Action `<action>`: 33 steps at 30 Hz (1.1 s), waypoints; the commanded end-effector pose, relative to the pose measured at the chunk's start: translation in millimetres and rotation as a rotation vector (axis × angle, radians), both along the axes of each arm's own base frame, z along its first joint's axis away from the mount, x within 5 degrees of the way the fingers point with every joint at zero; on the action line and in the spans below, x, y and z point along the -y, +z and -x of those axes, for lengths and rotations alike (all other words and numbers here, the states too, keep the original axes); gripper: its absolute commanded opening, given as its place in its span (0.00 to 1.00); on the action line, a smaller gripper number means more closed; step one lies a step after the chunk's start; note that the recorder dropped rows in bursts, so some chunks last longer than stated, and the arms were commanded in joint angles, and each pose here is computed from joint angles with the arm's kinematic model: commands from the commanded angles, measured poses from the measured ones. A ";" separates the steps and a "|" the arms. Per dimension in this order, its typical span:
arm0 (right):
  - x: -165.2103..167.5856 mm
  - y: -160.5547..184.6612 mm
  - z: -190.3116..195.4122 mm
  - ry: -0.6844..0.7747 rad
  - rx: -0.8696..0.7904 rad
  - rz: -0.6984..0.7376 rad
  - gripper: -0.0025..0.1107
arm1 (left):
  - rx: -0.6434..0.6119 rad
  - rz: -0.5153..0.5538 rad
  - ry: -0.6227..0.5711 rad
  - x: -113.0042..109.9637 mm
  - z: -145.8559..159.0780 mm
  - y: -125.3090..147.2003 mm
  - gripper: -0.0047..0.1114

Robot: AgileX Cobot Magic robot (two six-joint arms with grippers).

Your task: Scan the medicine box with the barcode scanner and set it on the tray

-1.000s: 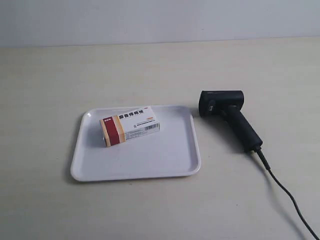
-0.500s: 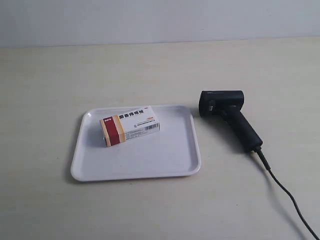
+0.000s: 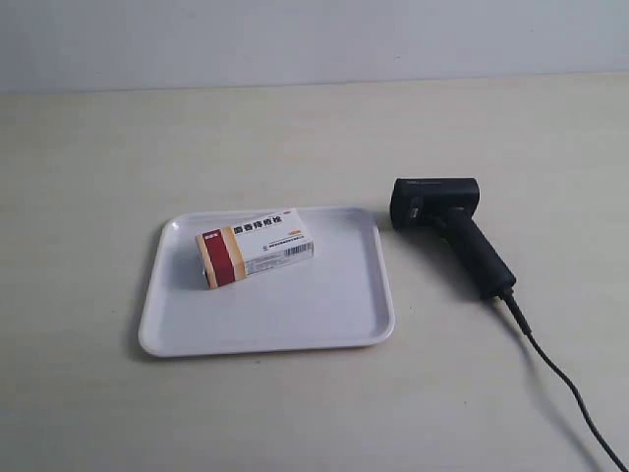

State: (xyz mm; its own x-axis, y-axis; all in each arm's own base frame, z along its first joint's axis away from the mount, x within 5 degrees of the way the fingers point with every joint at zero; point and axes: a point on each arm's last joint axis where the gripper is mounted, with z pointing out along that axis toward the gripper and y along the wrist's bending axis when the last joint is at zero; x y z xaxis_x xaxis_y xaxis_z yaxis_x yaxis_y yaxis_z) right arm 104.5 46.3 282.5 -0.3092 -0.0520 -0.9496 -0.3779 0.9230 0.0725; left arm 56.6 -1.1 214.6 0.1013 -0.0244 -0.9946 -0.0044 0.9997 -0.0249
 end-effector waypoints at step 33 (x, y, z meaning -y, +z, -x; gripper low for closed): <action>0.1 0.1 1.1 0.002 0.009 -0.006 0.02 | -0.267 -0.056 0.026 -3.3 1.5 -24.3 0.14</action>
State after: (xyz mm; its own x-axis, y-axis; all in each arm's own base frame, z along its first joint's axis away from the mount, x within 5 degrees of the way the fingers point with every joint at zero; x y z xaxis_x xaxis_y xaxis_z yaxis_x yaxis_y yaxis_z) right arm 104.5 46.3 282.5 -0.3092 -0.0520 -0.9496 -0.3779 0.9230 0.0725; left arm 55.7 2.9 190.3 -0.1666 0.0317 -0.9855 -0.0393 0.9985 0.0388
